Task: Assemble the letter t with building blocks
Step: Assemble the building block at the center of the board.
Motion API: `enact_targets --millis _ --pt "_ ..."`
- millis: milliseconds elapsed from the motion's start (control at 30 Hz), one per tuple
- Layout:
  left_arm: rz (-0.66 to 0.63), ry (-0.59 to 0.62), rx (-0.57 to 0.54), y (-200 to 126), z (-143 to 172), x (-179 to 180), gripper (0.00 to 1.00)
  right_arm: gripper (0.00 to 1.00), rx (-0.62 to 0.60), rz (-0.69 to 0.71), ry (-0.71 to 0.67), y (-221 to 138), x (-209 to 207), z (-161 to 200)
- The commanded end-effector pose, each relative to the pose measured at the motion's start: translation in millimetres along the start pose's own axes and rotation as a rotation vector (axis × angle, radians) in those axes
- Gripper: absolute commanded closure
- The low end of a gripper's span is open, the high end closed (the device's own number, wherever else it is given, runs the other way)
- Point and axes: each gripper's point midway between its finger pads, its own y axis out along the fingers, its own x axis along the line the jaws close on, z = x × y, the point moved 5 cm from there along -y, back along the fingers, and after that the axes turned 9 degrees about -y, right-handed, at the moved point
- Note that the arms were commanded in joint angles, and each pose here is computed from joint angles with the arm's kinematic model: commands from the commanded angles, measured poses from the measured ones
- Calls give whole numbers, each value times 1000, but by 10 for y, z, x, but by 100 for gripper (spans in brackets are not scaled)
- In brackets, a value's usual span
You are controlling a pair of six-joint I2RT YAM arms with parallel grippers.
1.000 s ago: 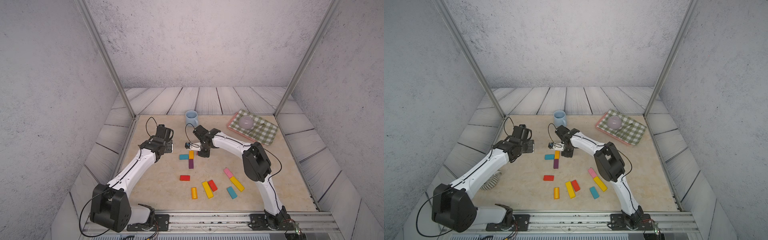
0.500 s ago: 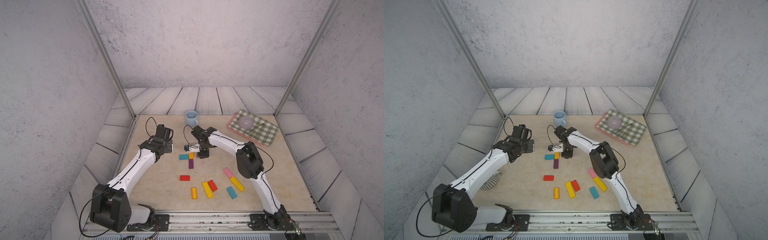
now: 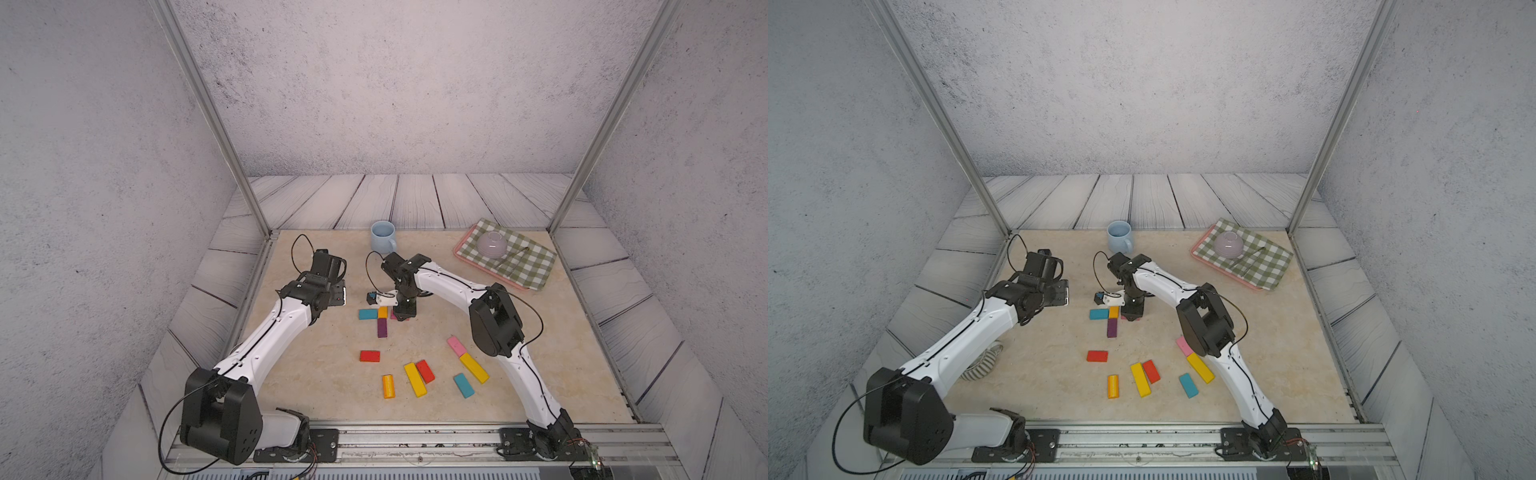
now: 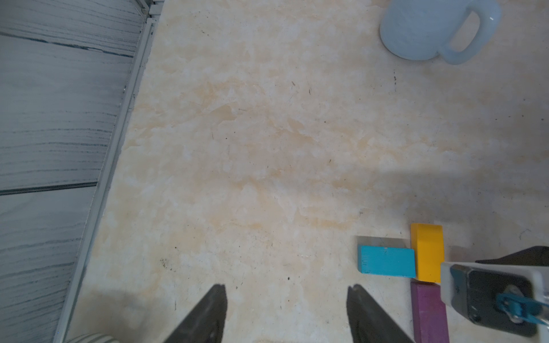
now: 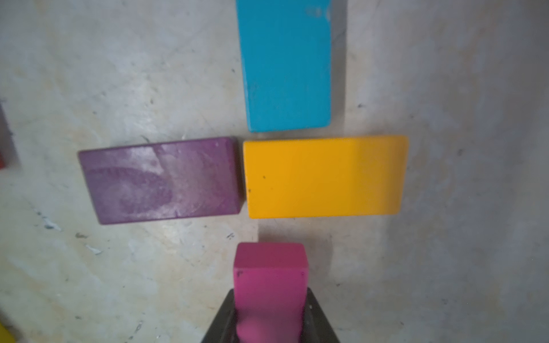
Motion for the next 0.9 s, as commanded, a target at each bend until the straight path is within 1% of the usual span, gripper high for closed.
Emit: enact_targets --millis 0,267,433,533,867 --pt "6 -6 4 -41 5 37 30 95 6 -27 2 58 17 -8" --pt "9 18 9 -64 4 38 26 94 12 -11 -5 91 -11 -67" --pt "-32 9 -10 -90 -11 99 23 94 10 -7 -19 111 -20 -111" --pt "-52 3 -26 -106 -30 130 22 94 15 -7 -29 126 -10 -125" --pt "-71 -4 -29 -104 -36 155 22 91 19 -10 -44 140 17 -147"
